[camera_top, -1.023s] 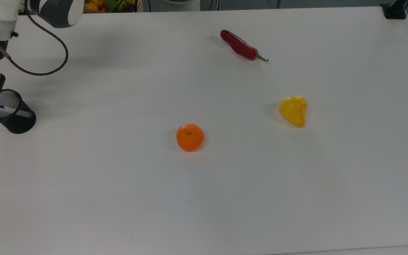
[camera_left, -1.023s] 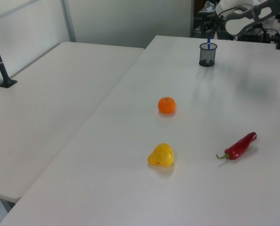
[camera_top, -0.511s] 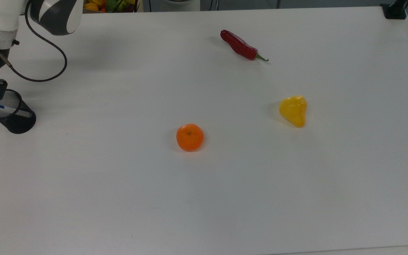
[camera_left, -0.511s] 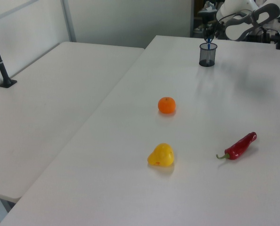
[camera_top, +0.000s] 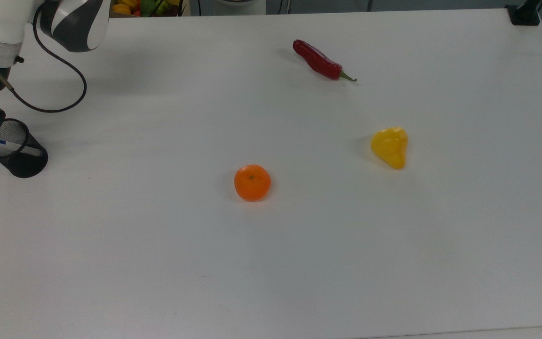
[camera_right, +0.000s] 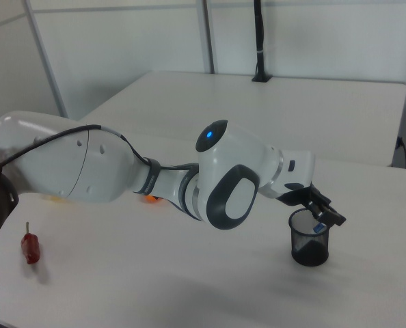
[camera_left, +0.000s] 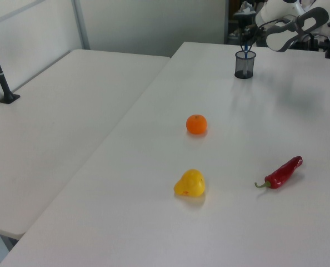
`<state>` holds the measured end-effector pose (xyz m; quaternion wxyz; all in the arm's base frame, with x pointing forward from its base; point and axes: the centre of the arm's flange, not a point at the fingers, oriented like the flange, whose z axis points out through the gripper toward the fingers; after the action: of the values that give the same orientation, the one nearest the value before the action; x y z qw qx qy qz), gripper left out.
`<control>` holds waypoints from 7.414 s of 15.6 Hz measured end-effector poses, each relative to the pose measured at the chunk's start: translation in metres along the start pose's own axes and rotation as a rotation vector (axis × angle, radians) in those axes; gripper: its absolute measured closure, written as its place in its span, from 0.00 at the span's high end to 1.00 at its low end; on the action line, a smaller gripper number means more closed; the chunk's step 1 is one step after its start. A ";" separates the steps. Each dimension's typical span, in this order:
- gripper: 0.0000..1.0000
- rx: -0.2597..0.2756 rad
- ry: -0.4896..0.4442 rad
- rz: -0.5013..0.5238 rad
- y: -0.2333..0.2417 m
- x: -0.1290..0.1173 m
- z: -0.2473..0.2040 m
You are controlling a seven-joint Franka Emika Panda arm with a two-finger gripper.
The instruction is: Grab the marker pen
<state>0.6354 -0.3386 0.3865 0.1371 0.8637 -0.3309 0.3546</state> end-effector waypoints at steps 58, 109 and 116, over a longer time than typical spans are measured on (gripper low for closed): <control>0.17 0.293 -0.458 -0.436 -0.321 -0.164 -0.206; 1.00 0.273 -0.649 -0.422 -0.189 -0.038 -0.343; 1.00 0.368 -0.608 -0.707 -0.171 -0.028 -0.333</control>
<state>0.5613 -0.0413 0.6031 -0.0084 0.9971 0.0252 0.0710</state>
